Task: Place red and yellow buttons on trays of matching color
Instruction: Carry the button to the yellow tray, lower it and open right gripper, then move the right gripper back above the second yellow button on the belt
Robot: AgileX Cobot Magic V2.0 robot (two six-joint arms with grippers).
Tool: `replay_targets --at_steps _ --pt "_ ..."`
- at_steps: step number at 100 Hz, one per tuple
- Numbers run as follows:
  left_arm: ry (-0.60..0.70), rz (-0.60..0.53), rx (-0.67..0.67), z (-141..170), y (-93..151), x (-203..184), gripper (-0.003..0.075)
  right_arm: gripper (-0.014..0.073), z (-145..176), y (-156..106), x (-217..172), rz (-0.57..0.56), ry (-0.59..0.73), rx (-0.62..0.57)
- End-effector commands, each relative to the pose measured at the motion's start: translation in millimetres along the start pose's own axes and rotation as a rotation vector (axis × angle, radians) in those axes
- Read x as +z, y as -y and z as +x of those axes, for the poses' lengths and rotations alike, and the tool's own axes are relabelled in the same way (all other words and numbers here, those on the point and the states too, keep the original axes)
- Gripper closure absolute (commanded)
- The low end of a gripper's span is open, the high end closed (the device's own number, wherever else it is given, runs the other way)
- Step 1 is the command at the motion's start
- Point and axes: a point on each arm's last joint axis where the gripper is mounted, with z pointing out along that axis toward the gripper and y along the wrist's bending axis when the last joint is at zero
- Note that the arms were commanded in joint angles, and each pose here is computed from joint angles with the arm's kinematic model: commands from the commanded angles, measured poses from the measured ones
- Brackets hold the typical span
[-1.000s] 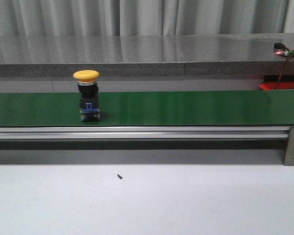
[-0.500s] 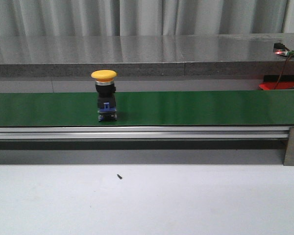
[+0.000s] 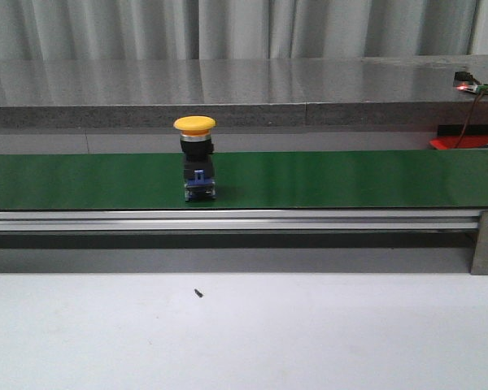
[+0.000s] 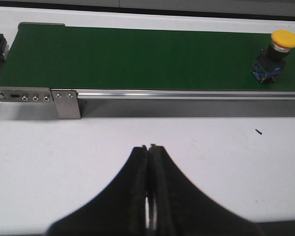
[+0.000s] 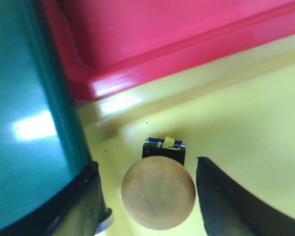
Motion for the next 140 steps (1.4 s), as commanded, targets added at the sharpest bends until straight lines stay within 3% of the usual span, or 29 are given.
replay_targets --at_steps 1,30,91,113,140 --pt "0.083 0.019 -0.003 -13 2 -4 0.0740 0.0158 -9 0 -30 -0.002 0.123 -0.006" --pt "0.083 0.019 -0.003 -13 2 -4 0.0740 0.0158 -4 -20 -63 -0.036 0.196 -0.097" --pt "0.083 0.019 -0.003 -13 2 -4 0.0740 0.0153 24 -152 -89 -0.257 0.133 -0.510" --pt "0.083 0.019 -0.003 -13 2 -4 0.0740 -0.0049 27 -183 -96 -0.296 0.060 -0.583" --pt "0.083 0.019 -0.003 -13 2 -4 0.0740 -0.0051 37 -223 -106 -0.386 0.023 -0.646"
